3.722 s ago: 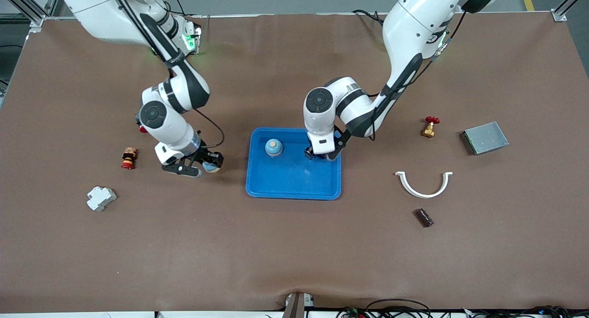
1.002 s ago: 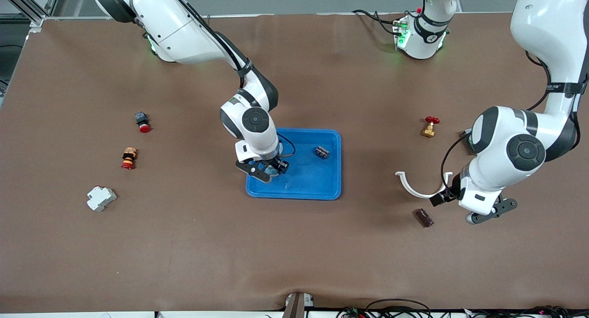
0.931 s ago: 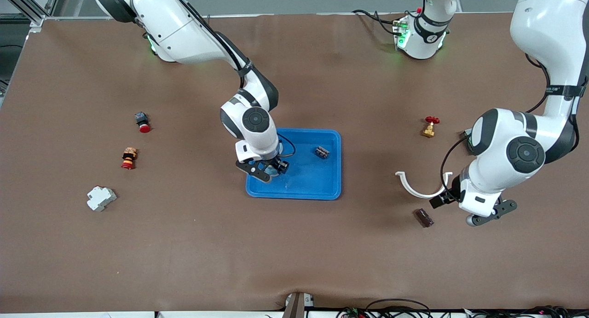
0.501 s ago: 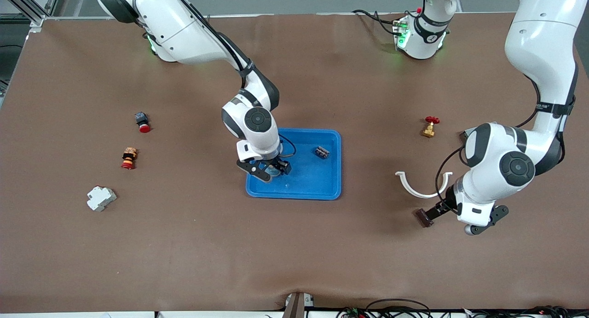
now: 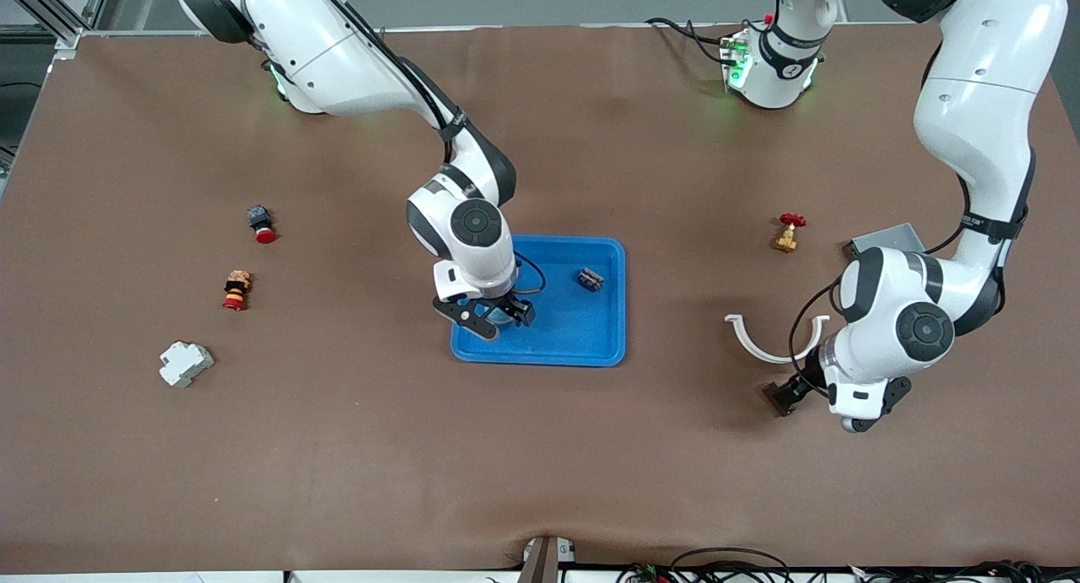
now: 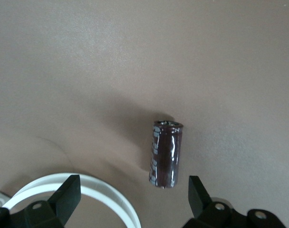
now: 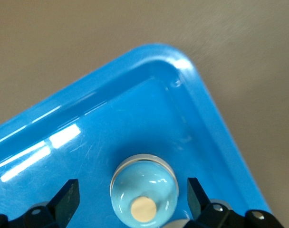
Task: Place electrolytic capacitor and blue bell in tray
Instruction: 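Release the bell in the tray while the left gripper grasps the capacitor, then lift the capacitor toward the tray while the right arm retracts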
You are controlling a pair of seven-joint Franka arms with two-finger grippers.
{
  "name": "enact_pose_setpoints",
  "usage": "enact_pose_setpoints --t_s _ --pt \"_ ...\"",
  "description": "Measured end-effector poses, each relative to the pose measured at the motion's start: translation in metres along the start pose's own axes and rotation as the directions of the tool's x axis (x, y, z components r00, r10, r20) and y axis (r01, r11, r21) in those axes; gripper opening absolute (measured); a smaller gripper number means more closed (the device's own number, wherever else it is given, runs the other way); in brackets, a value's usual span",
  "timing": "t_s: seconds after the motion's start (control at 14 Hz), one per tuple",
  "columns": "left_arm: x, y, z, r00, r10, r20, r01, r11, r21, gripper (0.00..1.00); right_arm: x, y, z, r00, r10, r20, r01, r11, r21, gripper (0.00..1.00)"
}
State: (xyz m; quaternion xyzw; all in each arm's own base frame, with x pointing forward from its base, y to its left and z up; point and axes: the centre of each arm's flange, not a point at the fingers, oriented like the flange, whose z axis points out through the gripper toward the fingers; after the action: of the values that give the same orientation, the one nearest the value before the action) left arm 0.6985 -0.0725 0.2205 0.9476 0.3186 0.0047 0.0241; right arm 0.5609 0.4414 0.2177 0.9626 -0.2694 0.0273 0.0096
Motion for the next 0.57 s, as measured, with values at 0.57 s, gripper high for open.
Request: enact_pose_setpoints --t_s 0.57 --pt "0.003 0.007 0.017 1.000 -0.010 -0.011 0.010 0.999 -0.036 1.00 0.084 0.043 -0.088 0.974 -0.217 0.060 0.222 0.969 -0.106 1.00"
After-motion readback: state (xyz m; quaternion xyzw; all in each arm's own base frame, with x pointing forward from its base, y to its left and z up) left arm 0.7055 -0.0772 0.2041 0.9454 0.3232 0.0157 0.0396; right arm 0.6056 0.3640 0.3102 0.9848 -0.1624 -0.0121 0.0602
